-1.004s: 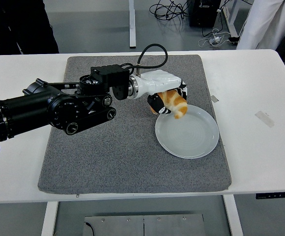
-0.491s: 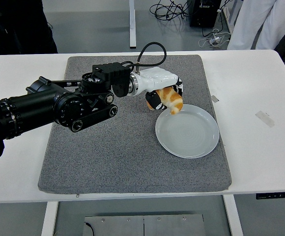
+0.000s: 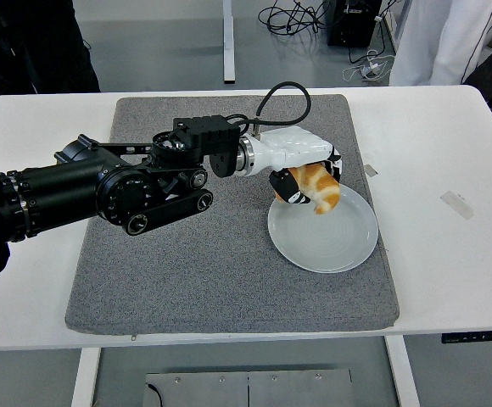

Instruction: Place the bread on the plate

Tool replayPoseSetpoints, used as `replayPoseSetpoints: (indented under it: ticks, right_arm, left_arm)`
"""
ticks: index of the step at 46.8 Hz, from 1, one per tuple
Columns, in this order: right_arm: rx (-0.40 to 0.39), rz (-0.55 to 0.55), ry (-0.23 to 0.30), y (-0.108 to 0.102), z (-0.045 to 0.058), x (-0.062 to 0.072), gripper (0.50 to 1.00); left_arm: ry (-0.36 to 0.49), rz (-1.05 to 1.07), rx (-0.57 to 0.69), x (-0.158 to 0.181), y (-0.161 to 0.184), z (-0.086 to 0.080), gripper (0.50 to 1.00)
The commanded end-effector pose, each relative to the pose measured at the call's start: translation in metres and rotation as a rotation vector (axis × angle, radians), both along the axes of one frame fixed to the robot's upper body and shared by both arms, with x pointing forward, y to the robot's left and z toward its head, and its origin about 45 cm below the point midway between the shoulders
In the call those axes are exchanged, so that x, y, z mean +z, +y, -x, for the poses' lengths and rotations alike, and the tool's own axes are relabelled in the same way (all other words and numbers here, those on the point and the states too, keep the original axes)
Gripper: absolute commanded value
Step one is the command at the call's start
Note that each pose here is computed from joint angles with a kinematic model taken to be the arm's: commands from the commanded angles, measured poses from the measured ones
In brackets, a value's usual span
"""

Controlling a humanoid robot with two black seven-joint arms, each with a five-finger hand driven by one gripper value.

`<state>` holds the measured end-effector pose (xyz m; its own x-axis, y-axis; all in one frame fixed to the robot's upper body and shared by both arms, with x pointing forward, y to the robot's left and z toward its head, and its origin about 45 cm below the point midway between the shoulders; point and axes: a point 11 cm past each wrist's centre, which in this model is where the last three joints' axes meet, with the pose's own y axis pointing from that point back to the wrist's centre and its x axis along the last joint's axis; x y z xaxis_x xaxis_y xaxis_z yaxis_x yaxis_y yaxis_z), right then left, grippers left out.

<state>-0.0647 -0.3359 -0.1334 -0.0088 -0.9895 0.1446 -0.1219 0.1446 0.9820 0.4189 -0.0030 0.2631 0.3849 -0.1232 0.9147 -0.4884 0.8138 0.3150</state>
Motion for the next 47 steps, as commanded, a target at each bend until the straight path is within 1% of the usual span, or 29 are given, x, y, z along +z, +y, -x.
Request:
replayPoseSetpoints:
  ticks: [1,7,14,47]
  right_arm:
    - [0.000,0.000,0.000,0.000,0.000,0.000,1.000]
    - [0.000,0.000,0.000,0.000,0.000,0.000,1.000]
    - [0.000,0.000,0.000,0.000,0.000,0.000,1.000]
    - [0.000,0.000,0.000,0.000,0.000,0.000,1.000]
  left_arm:
    - [0.001,-0.004,-0.013,-0.004,-0.001,0.004,0.500]
    - [0.007,-0.068,-0.022,-0.024,0.008,0.008,0.500]
    - [0.002,-0.066,-0.018,-0.027,0.009,0.008,0.500]
    - [0.046,-0.067,-0.003,-0.047,0.015,0.014,0.500]
